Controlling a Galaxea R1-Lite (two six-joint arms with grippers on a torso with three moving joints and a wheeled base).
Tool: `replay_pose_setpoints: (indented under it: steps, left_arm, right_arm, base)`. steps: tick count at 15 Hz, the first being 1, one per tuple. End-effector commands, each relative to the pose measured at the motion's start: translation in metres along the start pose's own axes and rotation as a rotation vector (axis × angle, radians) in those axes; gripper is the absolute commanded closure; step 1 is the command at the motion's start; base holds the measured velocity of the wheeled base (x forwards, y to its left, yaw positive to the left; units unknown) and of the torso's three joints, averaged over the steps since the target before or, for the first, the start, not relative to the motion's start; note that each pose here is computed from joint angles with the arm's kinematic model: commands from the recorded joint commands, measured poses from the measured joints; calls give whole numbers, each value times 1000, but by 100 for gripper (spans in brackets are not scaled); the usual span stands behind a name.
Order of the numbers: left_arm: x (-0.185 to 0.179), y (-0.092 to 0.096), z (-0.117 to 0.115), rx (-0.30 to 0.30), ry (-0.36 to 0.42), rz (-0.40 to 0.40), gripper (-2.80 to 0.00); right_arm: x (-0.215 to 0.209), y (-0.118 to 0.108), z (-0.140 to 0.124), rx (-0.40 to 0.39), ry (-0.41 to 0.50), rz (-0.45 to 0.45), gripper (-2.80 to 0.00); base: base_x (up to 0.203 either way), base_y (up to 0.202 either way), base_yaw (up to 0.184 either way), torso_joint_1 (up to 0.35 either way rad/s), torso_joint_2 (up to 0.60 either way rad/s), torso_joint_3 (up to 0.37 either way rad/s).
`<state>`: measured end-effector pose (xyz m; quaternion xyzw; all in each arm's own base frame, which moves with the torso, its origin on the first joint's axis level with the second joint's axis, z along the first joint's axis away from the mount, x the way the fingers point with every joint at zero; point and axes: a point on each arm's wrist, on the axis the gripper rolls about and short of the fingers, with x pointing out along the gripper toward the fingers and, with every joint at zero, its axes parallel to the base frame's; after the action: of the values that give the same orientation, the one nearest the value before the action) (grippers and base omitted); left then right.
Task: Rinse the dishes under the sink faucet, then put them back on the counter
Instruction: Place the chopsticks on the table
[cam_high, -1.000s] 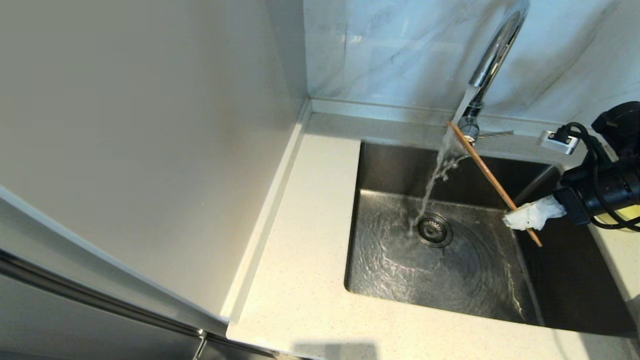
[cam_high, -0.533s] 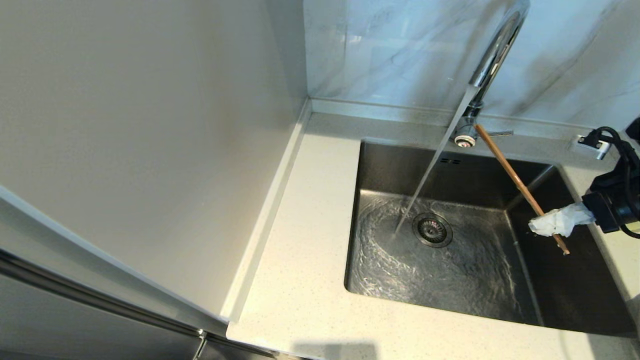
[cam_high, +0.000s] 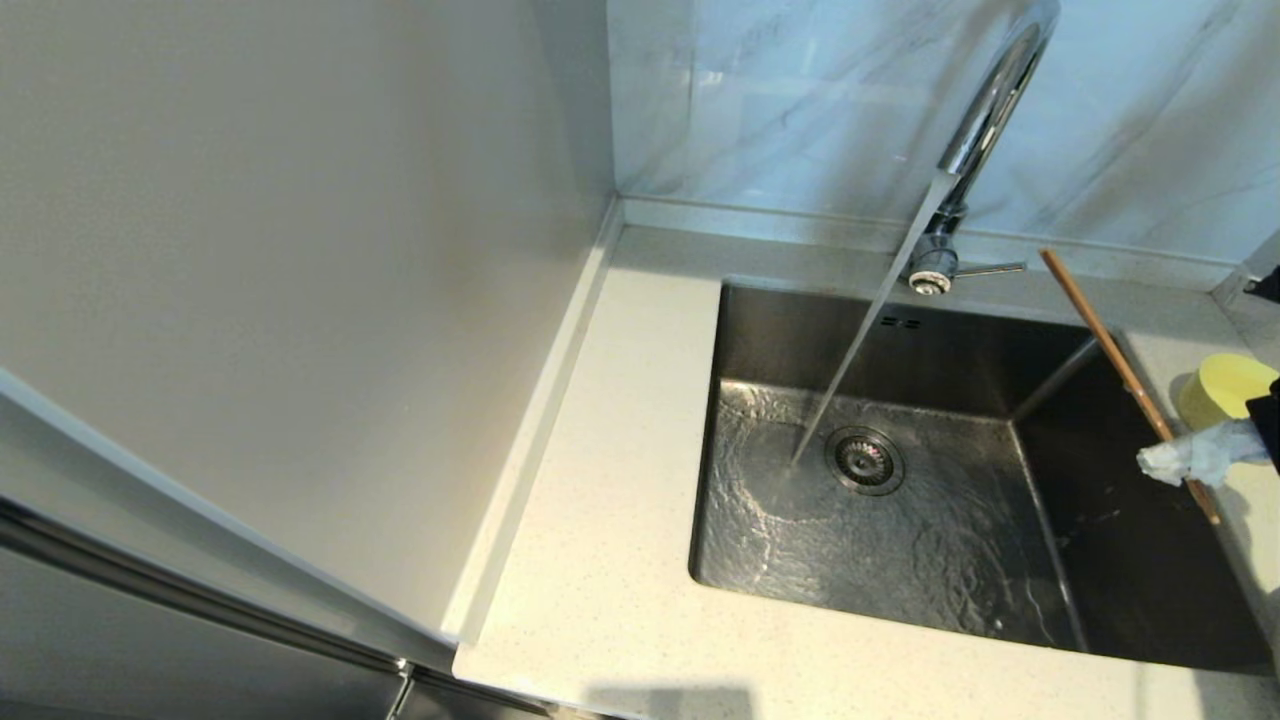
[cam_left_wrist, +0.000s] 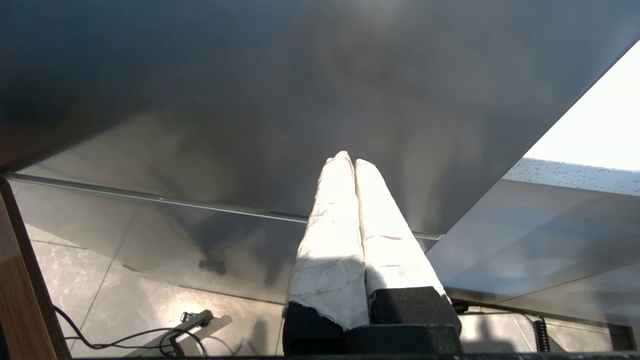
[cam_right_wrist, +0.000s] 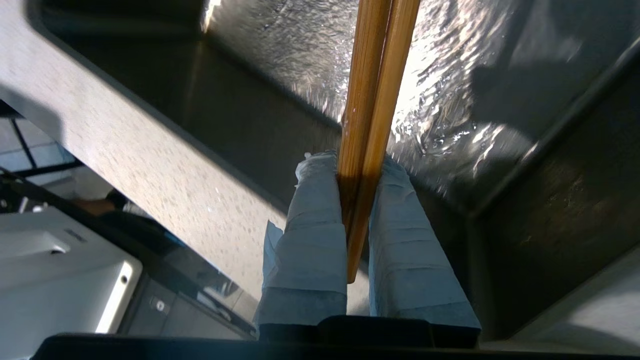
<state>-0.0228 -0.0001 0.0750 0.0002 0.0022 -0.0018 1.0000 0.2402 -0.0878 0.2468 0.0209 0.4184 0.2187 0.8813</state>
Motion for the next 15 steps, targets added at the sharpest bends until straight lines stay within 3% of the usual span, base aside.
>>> replay_pose_setpoints:
  steps: [1,3,6,7,8,10,13,15]
  left_arm:
    - [0,0,0,0,0,1,0]
    - [0,0,0,0,0,1,0]
    - [0,0,0,0,0,0,0]
    - [0,0,0,0,0,1,0]
    - [0,0,0,0,0,1,0]
    - [0,0,0,0,0,0,0]
    - [0,0,0,0,0,-1,0]
    - [0,0,0,0,0,0,0]
  right_arm:
    - [13,-1,-18,41,67,8,0]
    - [18,-4,-24,19,65,-57,0]
    - [-31,15,10,-25,-134,-191,0]
    - [-39,19,16,-20,-160,-214,0]
    - [-39,22,14,5,-142,-233,0]
    - [-30,23,-2,131,-56,-283,0]
    - [-71,51,8,249,-177,-354,0]
    - [-95,75,-2,308,-196,-452,0]
  base:
    - [0,0,0,0,0,0]
    - [0,0,0,0,0,0]
    - [0,0,0,0,0,0]
    - [0,0,0,0,0,0]
    - [0,0,0,0,0,0]
    - [0,0,0,0,0,0]
    - [0,0,0,0,0,0]
    - [0,0,0,0,0,0]
